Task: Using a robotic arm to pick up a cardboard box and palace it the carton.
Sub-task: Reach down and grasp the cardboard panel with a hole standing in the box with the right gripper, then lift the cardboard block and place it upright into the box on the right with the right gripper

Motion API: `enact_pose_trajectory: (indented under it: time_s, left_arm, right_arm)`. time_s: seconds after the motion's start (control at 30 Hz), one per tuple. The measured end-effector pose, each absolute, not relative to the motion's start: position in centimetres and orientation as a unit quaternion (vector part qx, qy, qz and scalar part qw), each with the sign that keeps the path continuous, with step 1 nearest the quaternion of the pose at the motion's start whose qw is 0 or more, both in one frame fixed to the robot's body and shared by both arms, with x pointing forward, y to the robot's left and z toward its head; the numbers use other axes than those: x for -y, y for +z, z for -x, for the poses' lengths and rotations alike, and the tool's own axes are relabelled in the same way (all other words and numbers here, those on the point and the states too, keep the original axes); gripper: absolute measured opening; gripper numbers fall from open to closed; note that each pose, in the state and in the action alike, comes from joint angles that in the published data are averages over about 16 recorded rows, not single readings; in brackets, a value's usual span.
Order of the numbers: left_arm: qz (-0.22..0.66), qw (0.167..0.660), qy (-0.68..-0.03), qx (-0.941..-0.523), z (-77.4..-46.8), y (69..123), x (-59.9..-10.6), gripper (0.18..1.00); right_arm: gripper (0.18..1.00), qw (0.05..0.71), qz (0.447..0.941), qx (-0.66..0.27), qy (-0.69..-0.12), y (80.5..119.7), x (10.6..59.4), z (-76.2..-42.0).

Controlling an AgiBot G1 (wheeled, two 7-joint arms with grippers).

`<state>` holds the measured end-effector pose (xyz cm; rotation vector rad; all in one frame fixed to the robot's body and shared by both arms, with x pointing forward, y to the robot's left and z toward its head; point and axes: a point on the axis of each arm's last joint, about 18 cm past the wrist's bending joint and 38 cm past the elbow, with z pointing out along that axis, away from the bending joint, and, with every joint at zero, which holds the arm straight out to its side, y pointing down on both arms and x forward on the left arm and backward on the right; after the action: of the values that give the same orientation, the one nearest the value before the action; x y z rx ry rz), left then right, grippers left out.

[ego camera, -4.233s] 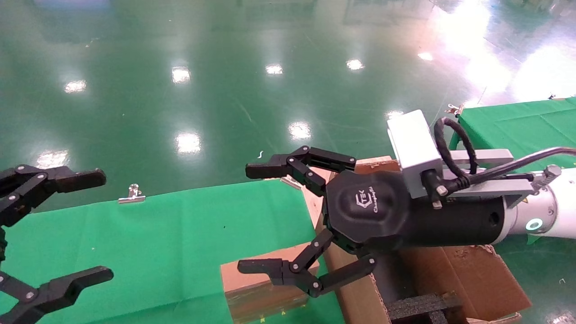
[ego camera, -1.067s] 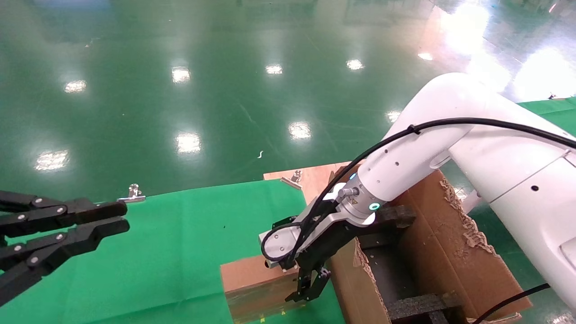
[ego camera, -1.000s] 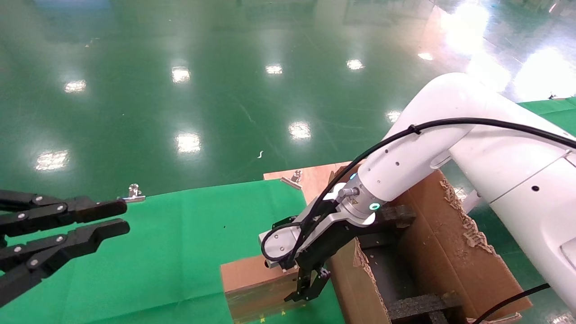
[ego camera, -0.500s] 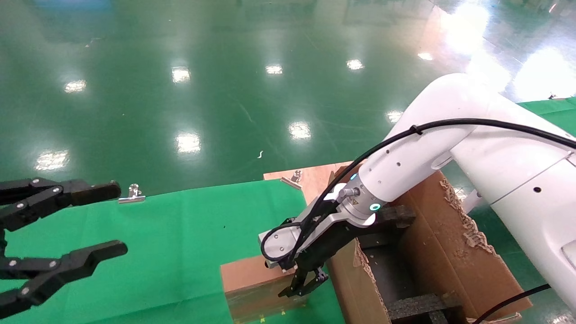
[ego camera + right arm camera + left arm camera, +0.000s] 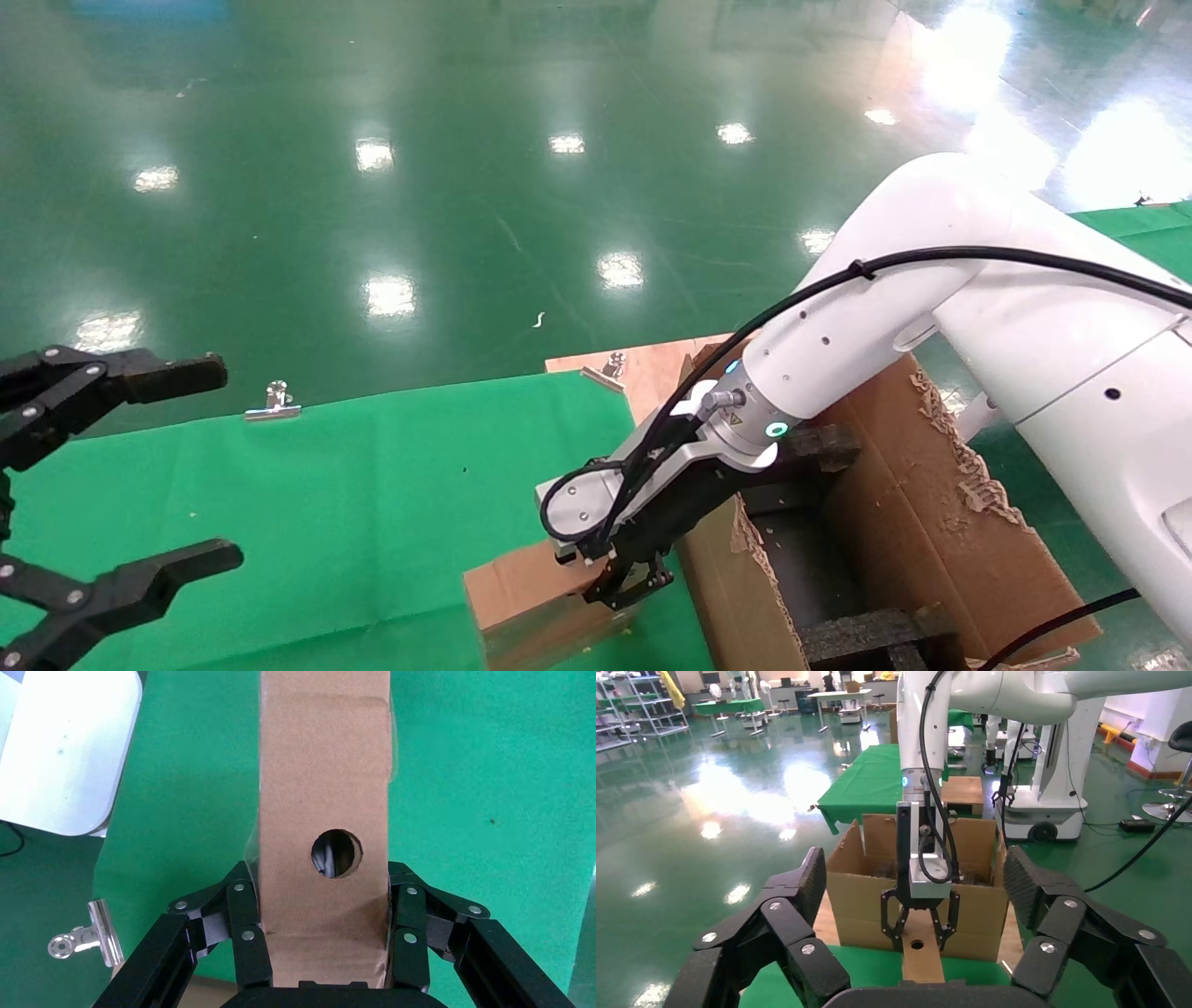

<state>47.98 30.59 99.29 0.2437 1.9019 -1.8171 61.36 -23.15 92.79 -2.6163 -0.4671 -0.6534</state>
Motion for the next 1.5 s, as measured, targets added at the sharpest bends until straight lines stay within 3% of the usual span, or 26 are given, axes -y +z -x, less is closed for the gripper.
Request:
enact_pose_trajectory:
  time_s: [0.3, 0.83, 1.1, 1.5]
  left_arm:
    - [-0.089, 0.247, -0.667, -0.698, -48.0, 99.3, -30.6, 0.957]
    - [-0.089, 0.247, -0.667, -0.698, -48.0, 99.3, -30.6, 1.001]
    - [-0.089, 0.247, -0.667, -0.698, -48.0, 99.3, -30.6, 1.001]
    - [-0.089, 0.247, -0.667, -0.698, -48.0, 99.3, -30.6, 1.001]
  right_arm:
    - [0.366, 0.229, 0.920, 0.153, -0.278, 97.1, 24.1, -61.7]
    - [0.351, 0.253, 0.871, 0.165, -0.388, 111.1, 27.1, -59.2]
    - [0.350, 0.243, 0.868, 0.141, -0.409, 113.3, 30.6, -57.4]
    - [0.348, 0.187, 0.883, 0.023, -0.430, 112.7, 41.3, -52.3]
